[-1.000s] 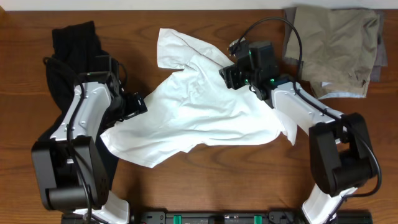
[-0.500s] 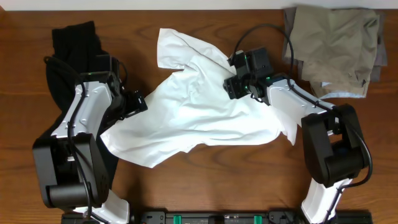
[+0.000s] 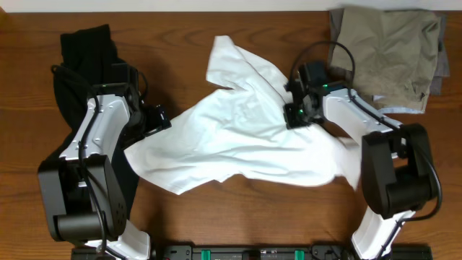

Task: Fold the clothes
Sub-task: 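Grasp the shirt's upper right corner with the right gripper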

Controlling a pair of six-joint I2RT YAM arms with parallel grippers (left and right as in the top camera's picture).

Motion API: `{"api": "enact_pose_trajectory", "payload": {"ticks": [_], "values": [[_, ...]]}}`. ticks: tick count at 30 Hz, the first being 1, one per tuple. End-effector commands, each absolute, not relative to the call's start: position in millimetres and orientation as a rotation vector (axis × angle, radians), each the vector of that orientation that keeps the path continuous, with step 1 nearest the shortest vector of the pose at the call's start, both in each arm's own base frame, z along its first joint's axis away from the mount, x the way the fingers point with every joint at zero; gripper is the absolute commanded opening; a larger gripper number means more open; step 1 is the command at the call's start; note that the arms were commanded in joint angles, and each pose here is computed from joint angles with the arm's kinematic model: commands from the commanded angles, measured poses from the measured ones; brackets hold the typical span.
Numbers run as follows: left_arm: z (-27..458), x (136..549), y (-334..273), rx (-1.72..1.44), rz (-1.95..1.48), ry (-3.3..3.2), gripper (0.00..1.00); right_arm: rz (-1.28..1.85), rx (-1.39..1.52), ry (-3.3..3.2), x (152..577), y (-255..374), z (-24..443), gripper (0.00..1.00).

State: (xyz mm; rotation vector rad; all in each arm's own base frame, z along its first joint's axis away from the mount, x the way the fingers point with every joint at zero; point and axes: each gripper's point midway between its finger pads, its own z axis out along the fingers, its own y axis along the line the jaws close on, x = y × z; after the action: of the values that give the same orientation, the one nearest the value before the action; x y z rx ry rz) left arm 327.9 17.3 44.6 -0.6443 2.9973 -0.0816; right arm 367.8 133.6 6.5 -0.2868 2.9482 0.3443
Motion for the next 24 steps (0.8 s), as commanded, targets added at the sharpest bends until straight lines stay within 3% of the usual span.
{"api": "enact_pose_trajectory", "payload": {"ticks": [1,5,10,13,16,20,24], "values": [[40,326,20,-0.626,-0.061,3.014,0.99,0.340,-0.205,3.004,354,129,21,0.01],[40,326,20,-0.626,-0.061,3.014,0.99,0.321,-0.239,3.103,327,132,18,0.02],[40,326,20,-0.626,-0.061,3.014,0.99,0.331,-0.289,3.058,331,140,32,0.08],[40,326,20,-0.625,-0.061,3.014,0.99,0.346,-0.352,2.940,351,145,64,0.19],[40,326,20,-0.625,-0.061,3.013,0.99,0.313,-0.401,2.787,384,145,103,0.36],[40,326,20,-0.625,-0.061,3.013,0.99,0.300,-0.502,2.577,427,155,145,0.47],[41,327,20,-0.625,-0.062,3.010,1.00,0.261,-0.532,2.482,455,158,154,0.55]]}}
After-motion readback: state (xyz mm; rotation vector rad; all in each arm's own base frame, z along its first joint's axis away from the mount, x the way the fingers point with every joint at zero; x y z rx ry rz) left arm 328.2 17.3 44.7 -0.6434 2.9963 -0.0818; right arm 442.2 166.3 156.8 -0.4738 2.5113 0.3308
